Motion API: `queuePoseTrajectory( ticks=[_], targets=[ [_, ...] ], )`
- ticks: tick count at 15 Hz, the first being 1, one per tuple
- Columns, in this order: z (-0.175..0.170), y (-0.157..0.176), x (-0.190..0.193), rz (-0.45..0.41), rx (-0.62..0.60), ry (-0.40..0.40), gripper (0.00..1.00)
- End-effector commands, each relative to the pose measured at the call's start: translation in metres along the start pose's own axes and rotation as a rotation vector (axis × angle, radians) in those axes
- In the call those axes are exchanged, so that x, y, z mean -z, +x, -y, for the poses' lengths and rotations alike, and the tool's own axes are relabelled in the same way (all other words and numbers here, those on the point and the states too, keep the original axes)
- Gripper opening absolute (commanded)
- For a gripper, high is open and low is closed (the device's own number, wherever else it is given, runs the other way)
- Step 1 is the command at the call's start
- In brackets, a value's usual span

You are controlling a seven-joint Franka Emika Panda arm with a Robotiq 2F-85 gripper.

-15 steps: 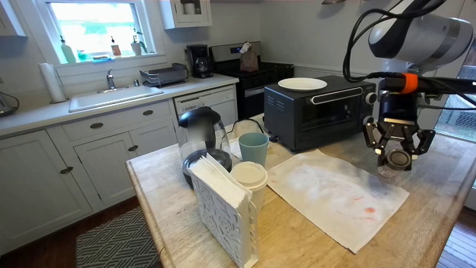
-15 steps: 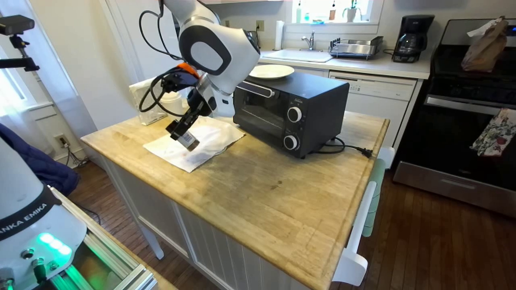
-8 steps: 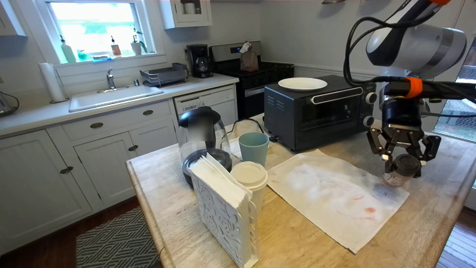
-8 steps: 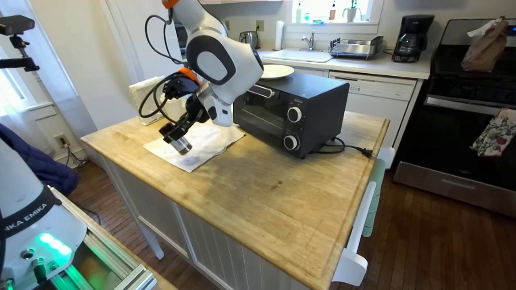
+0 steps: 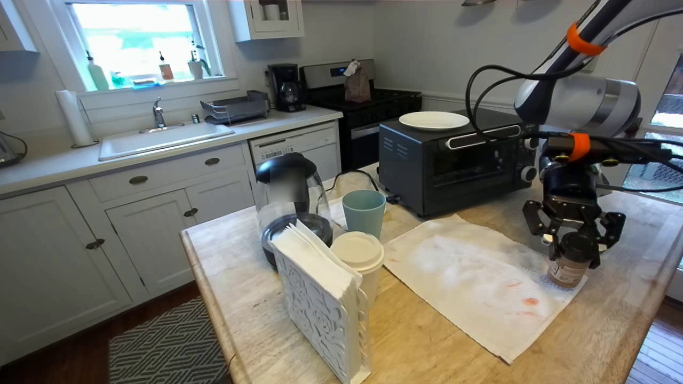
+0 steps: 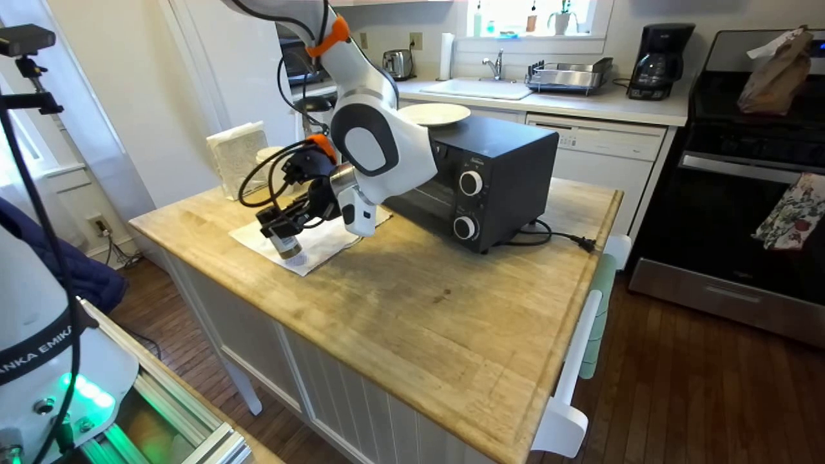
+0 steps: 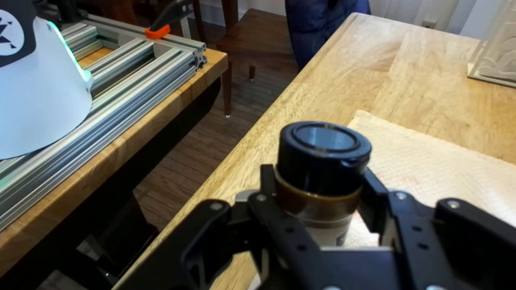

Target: Put the spice bottle upright on the towel

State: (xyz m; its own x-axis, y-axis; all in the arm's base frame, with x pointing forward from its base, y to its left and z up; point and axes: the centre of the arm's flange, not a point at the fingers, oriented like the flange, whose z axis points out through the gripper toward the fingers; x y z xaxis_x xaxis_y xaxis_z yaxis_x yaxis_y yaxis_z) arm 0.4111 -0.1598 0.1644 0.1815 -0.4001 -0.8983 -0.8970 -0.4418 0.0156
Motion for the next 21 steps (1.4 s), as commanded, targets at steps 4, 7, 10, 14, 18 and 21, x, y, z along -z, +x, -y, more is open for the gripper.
queuePoseTrajectory(
  ticks=[4, 7, 10, 14, 18, 21],
  targets=[
    [0.011, 0.03, 0.005, 0.156, -0.017, 0.102, 0.25],
    [0.013, 0.037, 0.003, 0.187, -0.019, 0.124, 0.25],
    [0.013, 0.043, 0.004, 0.198, -0.021, 0.127, 0.25],
    [0.01, 0.043, 0.014, 0.17, -0.012, 0.138, 0.89],
    [0.002, 0.033, 0.031, 0.138, 0.007, 0.154, 1.0],
    [-0.01, 0.015, 0.044, 0.084, 0.009, 0.133, 1.0]
  ],
)
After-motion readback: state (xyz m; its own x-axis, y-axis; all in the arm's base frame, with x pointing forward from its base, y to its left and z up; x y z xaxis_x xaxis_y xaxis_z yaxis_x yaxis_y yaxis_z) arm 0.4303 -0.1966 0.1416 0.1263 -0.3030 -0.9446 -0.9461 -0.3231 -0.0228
